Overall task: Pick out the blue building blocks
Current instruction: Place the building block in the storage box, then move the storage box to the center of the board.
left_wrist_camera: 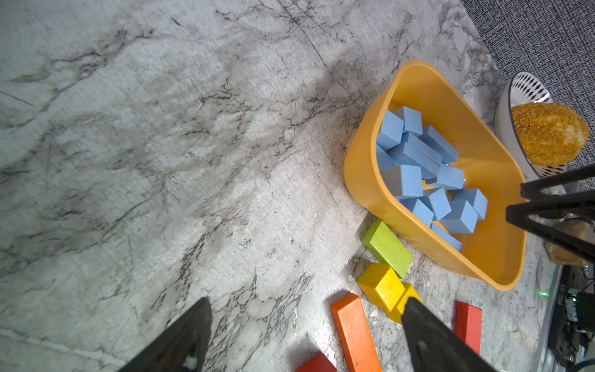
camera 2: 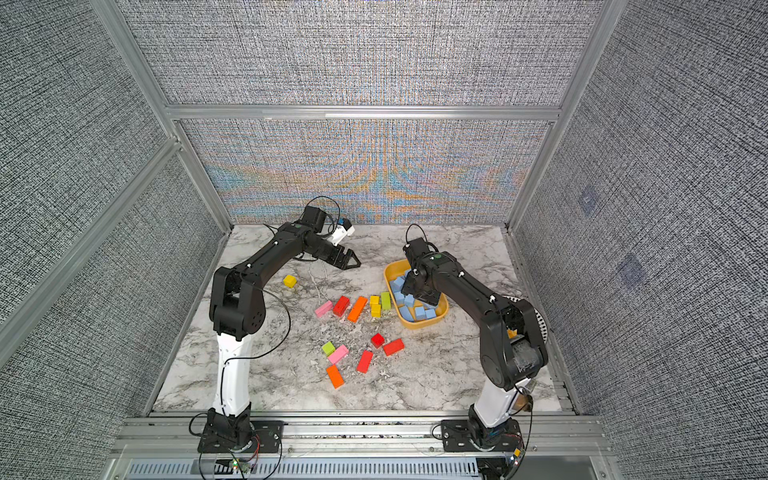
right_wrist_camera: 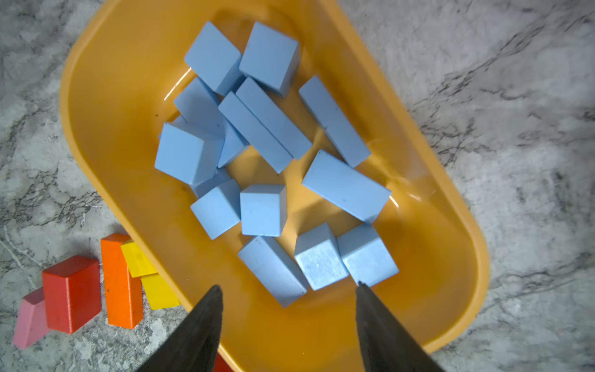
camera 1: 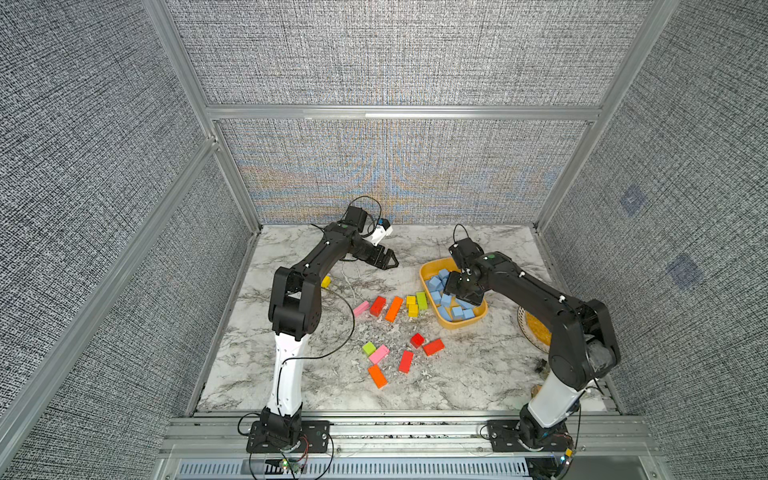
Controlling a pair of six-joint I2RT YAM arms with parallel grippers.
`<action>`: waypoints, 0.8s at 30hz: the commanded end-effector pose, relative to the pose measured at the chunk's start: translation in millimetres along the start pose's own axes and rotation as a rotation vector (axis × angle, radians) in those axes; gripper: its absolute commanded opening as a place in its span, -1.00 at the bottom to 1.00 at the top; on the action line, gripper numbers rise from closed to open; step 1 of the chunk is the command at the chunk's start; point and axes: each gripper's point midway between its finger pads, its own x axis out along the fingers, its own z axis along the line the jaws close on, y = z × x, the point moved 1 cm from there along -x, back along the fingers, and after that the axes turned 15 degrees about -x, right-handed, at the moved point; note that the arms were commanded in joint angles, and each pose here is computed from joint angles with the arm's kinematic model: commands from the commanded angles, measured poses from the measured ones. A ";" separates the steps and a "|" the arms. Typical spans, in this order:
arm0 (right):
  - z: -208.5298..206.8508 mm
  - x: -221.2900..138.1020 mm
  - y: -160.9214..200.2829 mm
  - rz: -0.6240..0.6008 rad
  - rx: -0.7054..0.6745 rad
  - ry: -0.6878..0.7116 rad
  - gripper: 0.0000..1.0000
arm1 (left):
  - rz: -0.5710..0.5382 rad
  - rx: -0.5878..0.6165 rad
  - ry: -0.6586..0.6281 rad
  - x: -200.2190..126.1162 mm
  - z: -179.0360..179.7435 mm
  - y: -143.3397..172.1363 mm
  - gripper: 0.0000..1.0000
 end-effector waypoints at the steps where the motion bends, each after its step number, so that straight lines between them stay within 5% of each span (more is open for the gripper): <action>1: -16.1 5.2 -17.6 -0.031 -0.018 0.003 0.39 | 0.016 0.014 -0.021 -4.1 3.3 3.3 0.88; 9: -56.2 49.7 -66.6 -0.043 0.043 -0.132 0.46 | 0.014 0.029 -0.068 -22.6 15.3 4.3 0.89; 16: -4.4 72.0 -57.7 0.030 -0.115 -0.248 0.46 | 0.021 0.039 -0.096 -29.3 18.1 8.0 0.90; 24: 55.9 41.6 -60.8 -0.012 -0.102 -0.316 0.45 | 0.052 0.020 -0.134 -42.2 19.6 23.8 0.91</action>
